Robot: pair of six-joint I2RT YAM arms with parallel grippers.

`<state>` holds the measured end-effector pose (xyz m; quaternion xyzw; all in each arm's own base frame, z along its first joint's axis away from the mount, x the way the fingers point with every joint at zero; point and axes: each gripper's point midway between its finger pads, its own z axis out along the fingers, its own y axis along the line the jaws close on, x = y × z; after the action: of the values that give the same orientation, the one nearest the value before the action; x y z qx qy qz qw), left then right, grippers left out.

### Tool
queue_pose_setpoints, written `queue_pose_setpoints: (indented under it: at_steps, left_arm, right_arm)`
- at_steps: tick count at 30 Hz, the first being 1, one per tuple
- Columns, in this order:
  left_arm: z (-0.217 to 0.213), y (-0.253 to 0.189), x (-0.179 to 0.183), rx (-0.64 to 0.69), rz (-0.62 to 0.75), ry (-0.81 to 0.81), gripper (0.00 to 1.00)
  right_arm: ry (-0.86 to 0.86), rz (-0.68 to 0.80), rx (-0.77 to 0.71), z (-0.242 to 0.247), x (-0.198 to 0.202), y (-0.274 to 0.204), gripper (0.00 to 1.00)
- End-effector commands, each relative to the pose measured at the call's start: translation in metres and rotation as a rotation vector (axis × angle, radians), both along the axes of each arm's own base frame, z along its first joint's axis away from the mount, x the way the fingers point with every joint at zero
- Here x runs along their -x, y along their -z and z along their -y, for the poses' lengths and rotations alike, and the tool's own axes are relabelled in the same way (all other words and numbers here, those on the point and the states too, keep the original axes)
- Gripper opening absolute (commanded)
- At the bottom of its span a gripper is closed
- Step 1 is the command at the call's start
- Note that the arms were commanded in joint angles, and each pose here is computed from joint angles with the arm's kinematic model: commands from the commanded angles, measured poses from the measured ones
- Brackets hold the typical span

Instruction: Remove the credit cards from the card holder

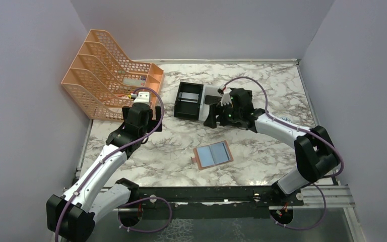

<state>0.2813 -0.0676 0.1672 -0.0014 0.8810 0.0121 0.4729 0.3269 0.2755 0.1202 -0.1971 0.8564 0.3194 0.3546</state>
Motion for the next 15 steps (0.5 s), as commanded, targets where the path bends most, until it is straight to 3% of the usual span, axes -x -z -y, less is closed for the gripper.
queue_pose_setpoints:
  at_steps: [1, 15]
  left_arm:
    - [0.001, 0.001, -0.001, -0.001, -0.004, 0.008, 0.99]
    - [0.003, 0.006, -0.002, -0.006, -0.025, 0.017, 0.99]
  right_arm:
    - [0.055, -0.199, 0.003, 0.01, 0.031, 0.021, 0.77]
    - [0.235, -0.184, 0.259, 0.054, 0.005, 0.063, 0.78]
